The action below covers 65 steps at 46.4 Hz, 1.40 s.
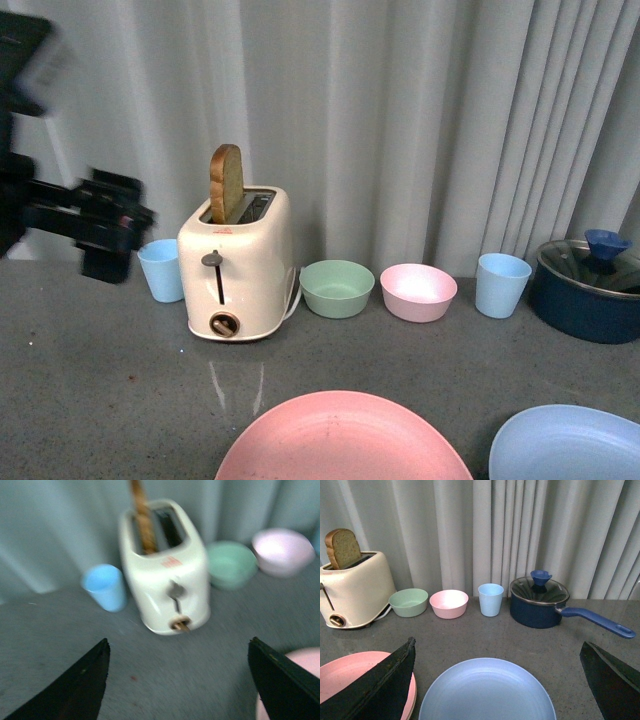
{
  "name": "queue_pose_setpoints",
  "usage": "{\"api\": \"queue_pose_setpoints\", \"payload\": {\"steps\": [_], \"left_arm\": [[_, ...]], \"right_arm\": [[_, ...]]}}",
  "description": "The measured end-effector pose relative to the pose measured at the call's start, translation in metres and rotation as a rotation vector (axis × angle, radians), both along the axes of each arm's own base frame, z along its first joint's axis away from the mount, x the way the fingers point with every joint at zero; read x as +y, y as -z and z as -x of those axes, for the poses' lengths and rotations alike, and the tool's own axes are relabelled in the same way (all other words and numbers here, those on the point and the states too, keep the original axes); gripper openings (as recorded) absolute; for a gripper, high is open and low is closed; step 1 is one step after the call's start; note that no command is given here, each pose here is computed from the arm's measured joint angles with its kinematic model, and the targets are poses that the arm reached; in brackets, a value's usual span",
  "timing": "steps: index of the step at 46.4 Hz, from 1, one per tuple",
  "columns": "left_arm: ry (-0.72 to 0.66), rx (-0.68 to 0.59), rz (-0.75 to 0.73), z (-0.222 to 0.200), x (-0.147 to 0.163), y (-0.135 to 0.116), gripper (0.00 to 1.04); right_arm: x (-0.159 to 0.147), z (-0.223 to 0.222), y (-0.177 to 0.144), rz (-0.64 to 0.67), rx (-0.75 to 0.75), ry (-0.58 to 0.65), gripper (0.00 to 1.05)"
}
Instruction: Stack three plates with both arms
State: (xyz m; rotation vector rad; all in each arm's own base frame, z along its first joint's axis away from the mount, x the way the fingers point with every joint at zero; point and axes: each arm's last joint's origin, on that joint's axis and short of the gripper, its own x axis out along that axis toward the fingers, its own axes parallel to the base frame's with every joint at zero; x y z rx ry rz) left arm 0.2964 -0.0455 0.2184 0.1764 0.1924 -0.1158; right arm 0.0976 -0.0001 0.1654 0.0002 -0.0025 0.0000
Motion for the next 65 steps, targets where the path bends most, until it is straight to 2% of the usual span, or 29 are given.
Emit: {"api": "queue_pose_setpoints", "payload": {"steps": [3, 5, 10, 16, 21, 24, 65], "left_arm": [[-0.09, -0.161, 0.098, 0.04, 0.013, 0.0, 0.65], [-0.104, -0.194, 0.129, 0.058, 0.02, 0.002, 0.57], [-0.116, -0.209, 0.155, 0.094, 0.03, 0.015, 0.41], [-0.11, -0.152, 0.158, 0.133, 0.035, 0.046, 0.2], [-0.1, -0.173, 0.17, 0.143, 0.043, 0.048, 0.03], [-0.109, -0.203, 0.173, 0.146, 0.044, 0.049, 0.04], [-0.112, -0.223, 0.179, 0.183, 0.045, 0.042, 0.04]], "right_arm": [[0.0, 0.0, 0.0, 0.0, 0.0, 0.002, 0.97], [0.0, 0.0, 0.0, 0.0, 0.0, 0.002, 0.97], [0.0, 0.0, 0.0, 0.0, 0.0, 0.001, 0.97], [0.0, 0.0, 0.0, 0.0, 0.0, 0.001, 0.97], [0.0, 0.0, 0.0, 0.0, 0.0, 0.001, 0.97], [0.0, 0.0, 0.0, 0.0, 0.0, 0.001, 0.97], [0.0, 0.0, 0.0, 0.0, 0.0, 0.001, 0.97]]}}
